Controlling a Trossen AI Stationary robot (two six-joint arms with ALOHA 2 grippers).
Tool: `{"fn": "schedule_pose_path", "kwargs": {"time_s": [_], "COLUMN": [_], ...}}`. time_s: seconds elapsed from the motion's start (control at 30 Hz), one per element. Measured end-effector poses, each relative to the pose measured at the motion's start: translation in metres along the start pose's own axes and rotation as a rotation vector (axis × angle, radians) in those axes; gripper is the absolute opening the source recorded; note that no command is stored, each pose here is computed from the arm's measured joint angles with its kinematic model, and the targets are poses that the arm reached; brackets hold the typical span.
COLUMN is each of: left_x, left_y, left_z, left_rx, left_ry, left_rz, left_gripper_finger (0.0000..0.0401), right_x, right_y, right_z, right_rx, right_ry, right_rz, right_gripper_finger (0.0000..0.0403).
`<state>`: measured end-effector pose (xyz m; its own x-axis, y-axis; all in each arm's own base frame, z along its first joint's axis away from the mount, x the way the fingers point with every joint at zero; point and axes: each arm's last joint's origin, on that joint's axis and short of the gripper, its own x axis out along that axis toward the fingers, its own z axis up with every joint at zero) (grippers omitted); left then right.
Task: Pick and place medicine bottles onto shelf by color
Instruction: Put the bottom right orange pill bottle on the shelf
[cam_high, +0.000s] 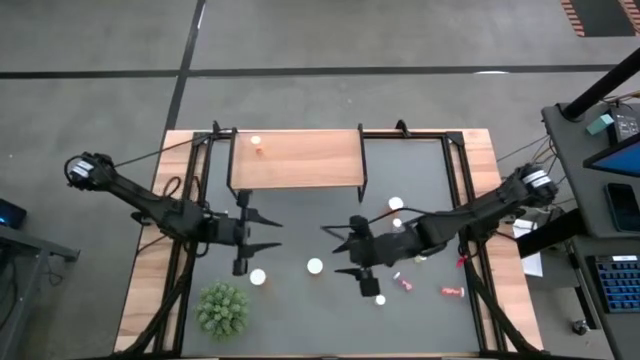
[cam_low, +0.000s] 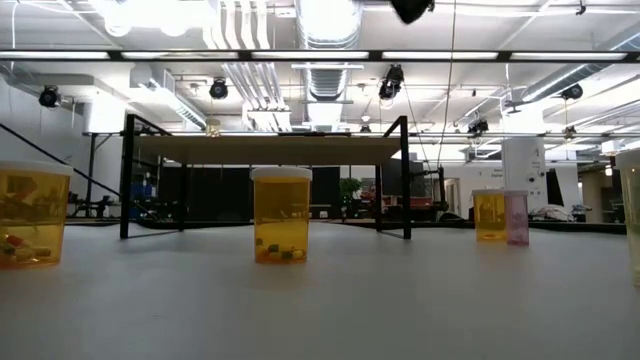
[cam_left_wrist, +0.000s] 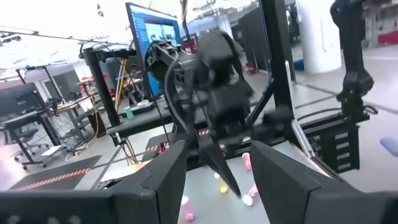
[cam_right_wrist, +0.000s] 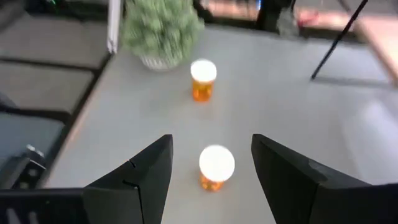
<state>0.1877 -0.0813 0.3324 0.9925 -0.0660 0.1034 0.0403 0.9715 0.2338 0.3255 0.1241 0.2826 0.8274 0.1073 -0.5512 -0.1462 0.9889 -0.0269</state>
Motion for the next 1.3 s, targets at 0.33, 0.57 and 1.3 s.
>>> {"fn": "schedule_pose_path", "kwargs": {"time_s": [0.33,0.57,1.3], "left_x": [-0.028,-0.034,-0.032], "left_y": [0.01,0.011,0.01], "left_z": [-0.005,-0.008,-0.009], "left_rx": [-0.053,-0.058,-0.057], "left_ry": [-0.094,-0.109,-0.103], "left_rz": [0.022,0.012,0.001], "left_gripper_finger": [0.0162,0.0162,0.0162], "right_x": [0.038,0.064,0.132], "right_y": [0.009,0.012,-0.009], "right_z": [0.019,0.011,-0.037], "right_rx": [0.014,0.018,0.059], "right_ry": [0.176,0.245,0.389], "right_rz": [-0.026,-0.039,-0.106], "right_gripper_finger": [0.0255,0.0313,0.0305]}}
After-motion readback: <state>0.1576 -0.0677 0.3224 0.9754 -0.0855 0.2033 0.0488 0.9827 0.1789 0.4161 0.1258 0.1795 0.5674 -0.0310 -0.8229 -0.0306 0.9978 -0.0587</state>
